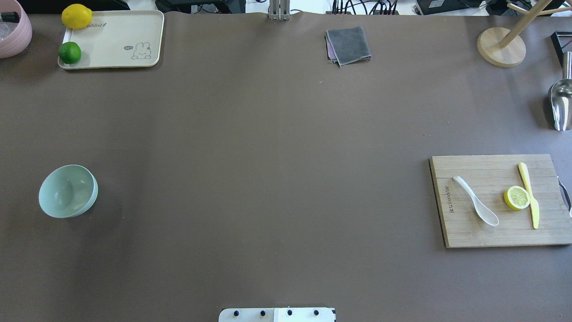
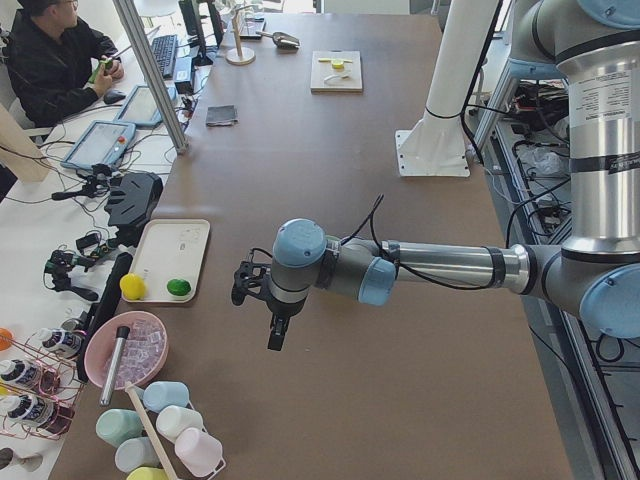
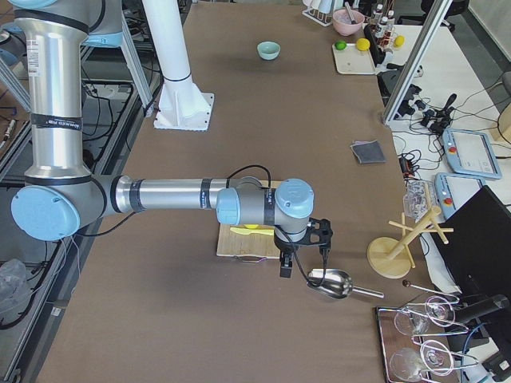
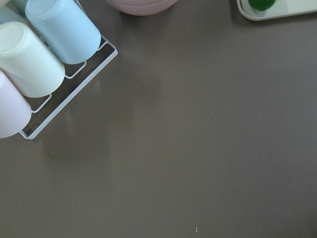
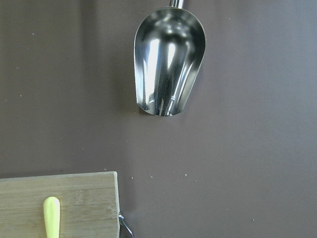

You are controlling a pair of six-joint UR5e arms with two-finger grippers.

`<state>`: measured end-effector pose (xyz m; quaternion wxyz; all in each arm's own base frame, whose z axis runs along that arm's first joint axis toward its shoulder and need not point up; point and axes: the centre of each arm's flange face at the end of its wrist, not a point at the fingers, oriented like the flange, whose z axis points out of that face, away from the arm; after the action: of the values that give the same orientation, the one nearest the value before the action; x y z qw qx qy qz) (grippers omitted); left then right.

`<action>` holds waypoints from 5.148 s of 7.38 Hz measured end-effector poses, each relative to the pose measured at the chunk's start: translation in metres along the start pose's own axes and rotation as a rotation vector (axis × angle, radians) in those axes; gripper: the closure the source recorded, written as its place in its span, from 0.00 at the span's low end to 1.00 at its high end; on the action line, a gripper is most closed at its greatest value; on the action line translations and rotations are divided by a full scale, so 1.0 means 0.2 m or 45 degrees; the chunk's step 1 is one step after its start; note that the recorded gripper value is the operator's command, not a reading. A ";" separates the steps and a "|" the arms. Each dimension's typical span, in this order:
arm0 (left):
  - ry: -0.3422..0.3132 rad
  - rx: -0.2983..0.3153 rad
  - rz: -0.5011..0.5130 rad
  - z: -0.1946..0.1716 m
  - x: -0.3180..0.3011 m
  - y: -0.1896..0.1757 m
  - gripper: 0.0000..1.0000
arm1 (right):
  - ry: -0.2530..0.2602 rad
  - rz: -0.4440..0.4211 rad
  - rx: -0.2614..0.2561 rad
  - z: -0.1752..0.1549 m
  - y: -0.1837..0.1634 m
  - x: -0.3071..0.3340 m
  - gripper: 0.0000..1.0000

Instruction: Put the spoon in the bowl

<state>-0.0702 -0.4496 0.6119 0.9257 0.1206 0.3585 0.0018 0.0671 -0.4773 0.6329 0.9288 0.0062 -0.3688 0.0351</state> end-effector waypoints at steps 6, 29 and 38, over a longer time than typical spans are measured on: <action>0.000 0.002 0.000 0.00 0.00 -0.01 0.02 | -0.008 0.056 0.008 -0.01 -0.01 -0.02 0.00; 0.178 0.003 0.140 0.27 0.77 -0.35 0.02 | -0.134 -0.178 0.023 -0.07 -0.24 -0.54 0.00; 0.425 -0.089 0.107 0.82 1.10 0.15 0.02 | -0.164 -0.013 -0.038 0.00 -0.20 -0.84 0.00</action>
<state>0.2035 -0.4376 0.5894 0.8560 0.1013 0.5017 0.0728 -0.0519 -0.5275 0.5183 0.9034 -0.0035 -0.4281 0.0246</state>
